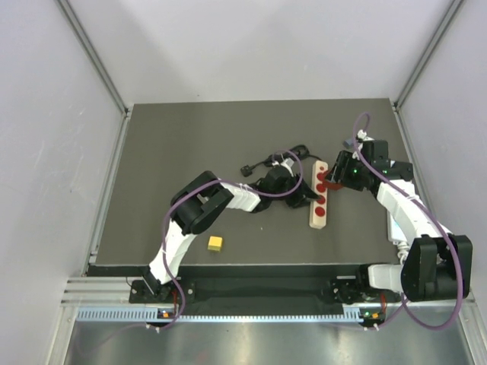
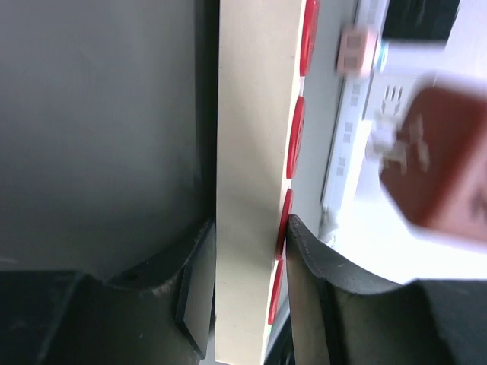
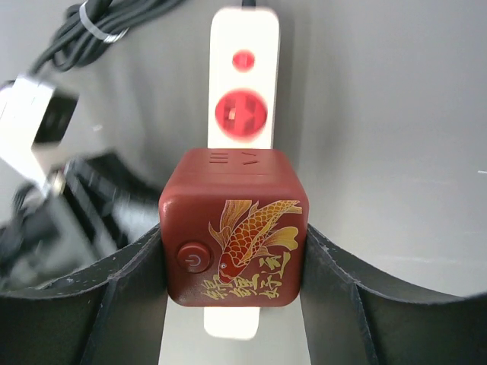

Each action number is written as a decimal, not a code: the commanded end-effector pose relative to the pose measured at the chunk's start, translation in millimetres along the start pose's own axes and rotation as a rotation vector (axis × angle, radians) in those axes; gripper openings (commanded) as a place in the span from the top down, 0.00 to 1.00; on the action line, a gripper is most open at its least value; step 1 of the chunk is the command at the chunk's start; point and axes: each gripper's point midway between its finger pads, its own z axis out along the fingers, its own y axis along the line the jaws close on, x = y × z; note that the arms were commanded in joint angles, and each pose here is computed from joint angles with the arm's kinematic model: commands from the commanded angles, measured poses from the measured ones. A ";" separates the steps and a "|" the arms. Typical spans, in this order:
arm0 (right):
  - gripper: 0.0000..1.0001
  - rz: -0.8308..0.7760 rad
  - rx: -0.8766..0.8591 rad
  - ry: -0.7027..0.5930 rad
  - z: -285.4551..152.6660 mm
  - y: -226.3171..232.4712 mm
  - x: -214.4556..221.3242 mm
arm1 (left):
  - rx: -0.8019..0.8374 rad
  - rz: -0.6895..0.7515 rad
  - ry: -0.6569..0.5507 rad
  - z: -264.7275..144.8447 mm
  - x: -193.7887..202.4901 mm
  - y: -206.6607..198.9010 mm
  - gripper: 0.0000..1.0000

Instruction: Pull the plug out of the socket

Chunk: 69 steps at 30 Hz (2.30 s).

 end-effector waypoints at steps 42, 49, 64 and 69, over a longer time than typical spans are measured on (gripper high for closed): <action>0.93 0.200 0.450 -0.554 34.9 -112.4 -181.6 | -0.165 0.124 0.022 -29.6 12.5 31.7 0.28; 0.86 0.180 0.466 -0.543 54.3 -120.9 -180.2 | -0.205 0.200 -0.007 -47.6 5.1 18.5 0.28; 0.72 0.179 0.478 -0.499 86.0 -128.7 -182.1 | -0.071 0.294 -0.002 -97.3 24.8 -21.0 0.31; 0.64 0.153 0.479 -0.468 97.0 -125.4 -179.5 | -0.038 0.301 0.005 -111.3 32.5 -24.3 0.32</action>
